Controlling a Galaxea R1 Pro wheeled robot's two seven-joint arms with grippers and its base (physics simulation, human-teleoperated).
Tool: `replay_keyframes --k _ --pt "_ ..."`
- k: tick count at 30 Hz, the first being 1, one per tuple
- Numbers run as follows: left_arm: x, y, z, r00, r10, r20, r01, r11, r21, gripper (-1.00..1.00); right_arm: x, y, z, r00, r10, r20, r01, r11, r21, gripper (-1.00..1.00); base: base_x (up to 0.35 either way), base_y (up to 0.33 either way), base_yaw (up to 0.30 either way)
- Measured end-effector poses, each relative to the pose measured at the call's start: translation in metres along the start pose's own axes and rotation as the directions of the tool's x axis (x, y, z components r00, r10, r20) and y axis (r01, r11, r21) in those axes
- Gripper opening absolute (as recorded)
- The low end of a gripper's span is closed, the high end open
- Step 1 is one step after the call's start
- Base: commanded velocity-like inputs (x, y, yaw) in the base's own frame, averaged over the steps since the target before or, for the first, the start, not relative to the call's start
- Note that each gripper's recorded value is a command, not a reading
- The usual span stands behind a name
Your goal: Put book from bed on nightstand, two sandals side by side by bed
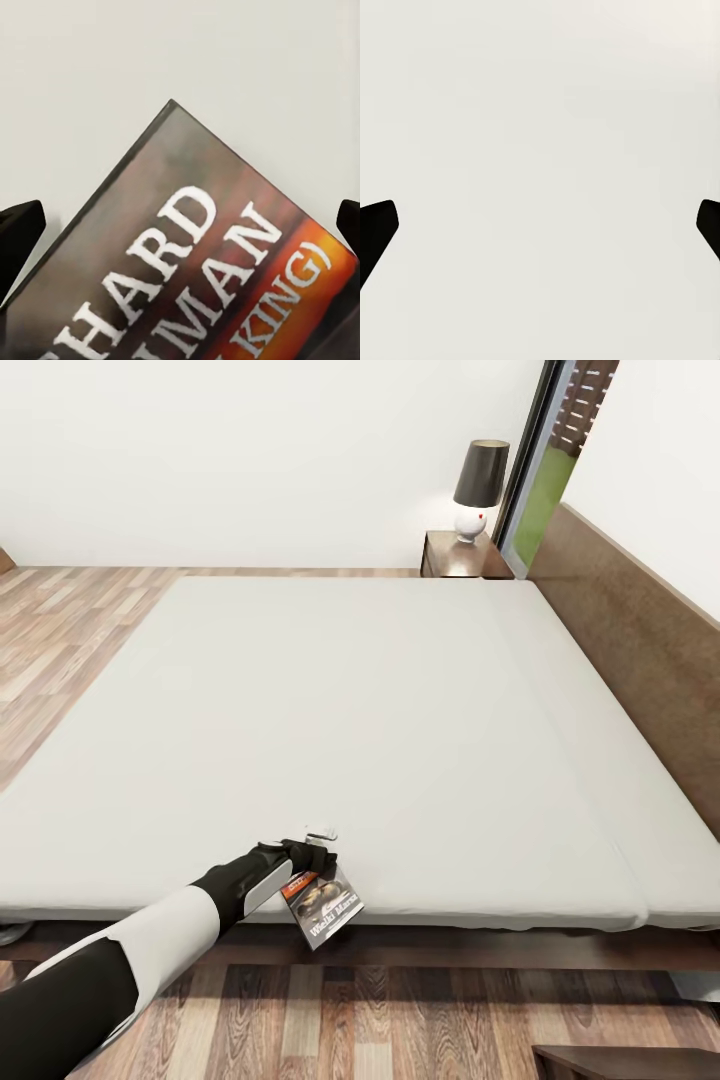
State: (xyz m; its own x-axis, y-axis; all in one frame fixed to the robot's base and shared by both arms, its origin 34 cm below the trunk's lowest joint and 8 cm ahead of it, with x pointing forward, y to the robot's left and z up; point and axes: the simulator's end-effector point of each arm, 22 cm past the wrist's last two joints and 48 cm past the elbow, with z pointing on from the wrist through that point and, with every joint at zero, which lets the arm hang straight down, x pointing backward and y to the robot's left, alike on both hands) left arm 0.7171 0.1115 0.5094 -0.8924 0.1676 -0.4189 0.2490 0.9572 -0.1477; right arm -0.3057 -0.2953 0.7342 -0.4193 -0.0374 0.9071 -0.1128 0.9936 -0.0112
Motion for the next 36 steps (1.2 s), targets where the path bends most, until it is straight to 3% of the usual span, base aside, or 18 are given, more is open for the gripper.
replay_keyframes --k 36 --pt "0.0001 0.0 0.0 1.0 0.001 0.001 -0.001 1.0 -0.001 1.0 -0.0008 -0.0002 0.0 1.0 -0.002 0.003 0.002 1.0 0.001 1.0 0.0 0.0 0.0"
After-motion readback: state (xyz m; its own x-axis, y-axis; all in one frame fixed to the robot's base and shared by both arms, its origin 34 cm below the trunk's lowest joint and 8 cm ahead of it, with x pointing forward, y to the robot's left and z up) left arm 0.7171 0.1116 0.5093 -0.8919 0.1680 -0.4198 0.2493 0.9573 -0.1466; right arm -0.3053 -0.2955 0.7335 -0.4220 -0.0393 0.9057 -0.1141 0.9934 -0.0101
